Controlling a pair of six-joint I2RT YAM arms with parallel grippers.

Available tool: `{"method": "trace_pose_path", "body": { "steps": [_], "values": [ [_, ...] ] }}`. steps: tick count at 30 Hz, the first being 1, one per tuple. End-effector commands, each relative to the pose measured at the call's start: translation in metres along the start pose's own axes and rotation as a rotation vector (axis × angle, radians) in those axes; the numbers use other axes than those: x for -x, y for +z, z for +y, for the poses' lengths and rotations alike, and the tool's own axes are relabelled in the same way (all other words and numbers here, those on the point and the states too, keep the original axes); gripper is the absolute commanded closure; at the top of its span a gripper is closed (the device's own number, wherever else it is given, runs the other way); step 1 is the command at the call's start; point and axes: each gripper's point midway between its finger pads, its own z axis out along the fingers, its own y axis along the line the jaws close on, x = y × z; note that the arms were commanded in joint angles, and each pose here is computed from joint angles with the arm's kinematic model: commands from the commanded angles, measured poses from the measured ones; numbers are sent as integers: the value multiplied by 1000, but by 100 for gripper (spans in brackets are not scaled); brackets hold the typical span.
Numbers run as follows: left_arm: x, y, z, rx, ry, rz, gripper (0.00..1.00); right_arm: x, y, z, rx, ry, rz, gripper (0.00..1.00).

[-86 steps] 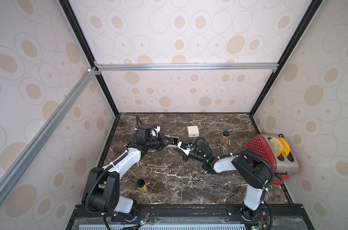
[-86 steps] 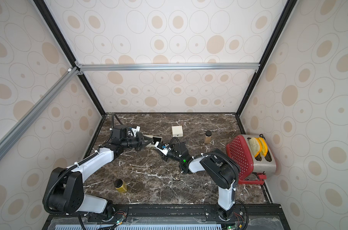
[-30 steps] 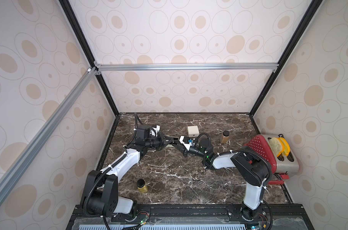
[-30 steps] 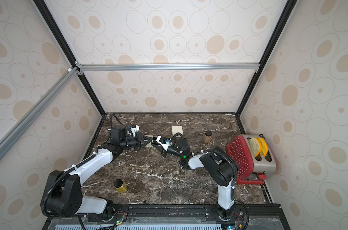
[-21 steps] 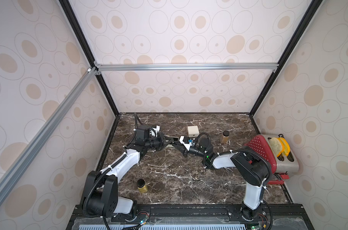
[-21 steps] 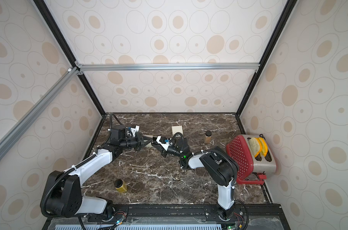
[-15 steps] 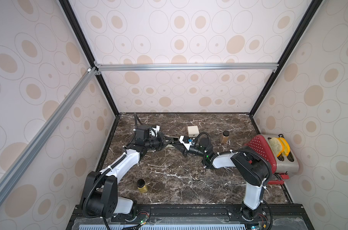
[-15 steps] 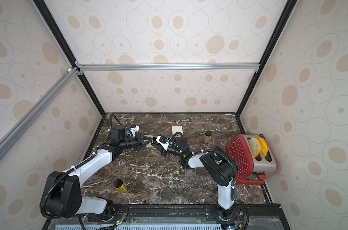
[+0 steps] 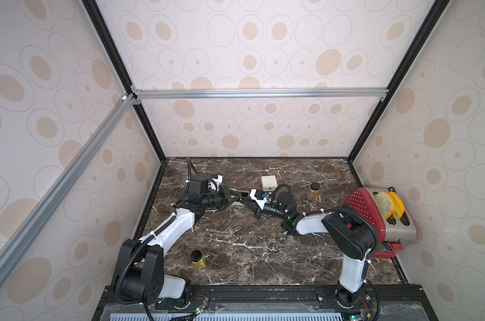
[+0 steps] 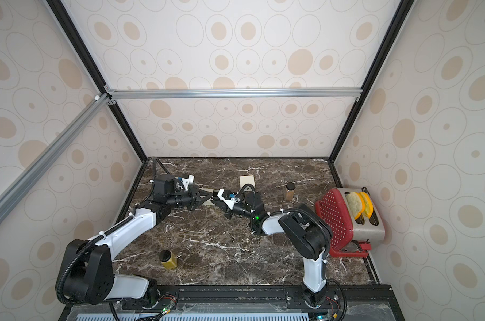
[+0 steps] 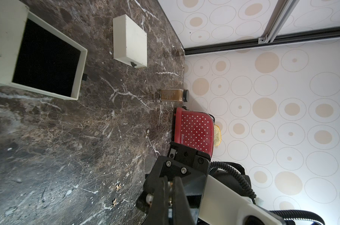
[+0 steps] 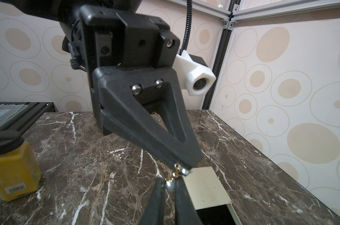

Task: Place the earrings into the drawer-style jewelry box
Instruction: Pick up the earring from the center of the board.

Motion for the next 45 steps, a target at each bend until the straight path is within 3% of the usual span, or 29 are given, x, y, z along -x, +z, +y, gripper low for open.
{"method": "trace_pose_path", "body": {
  "steps": [1,8,21,27,30,34,37,42,45],
  "values": [
    [-1,-3,-12,-36,49,-2,100,1,2,-1,14,-5,-11,89],
    [0,-4,-12,-33,50,-4,100,1,2,0,19,4,-2,100],
    [1,2,-18,42,136,26,100,-13,-4,4,23,152,136,100],
    [-5,11,-37,56,226,66,90,-16,-8,6,21,153,169,100],
    [-6,13,-48,59,260,79,81,-16,-8,3,13,160,182,100],
    [-2,14,-54,64,296,82,36,-19,-10,-2,-12,172,224,100],
    [7,9,-55,122,350,71,20,-28,-13,-12,-55,227,306,100],
    [48,-8,-37,193,298,-16,13,-44,-19,-31,-120,291,466,100],
    [65,-19,-5,322,268,-42,13,-54,-24,-45,-152,356,591,100]
  ]
}}
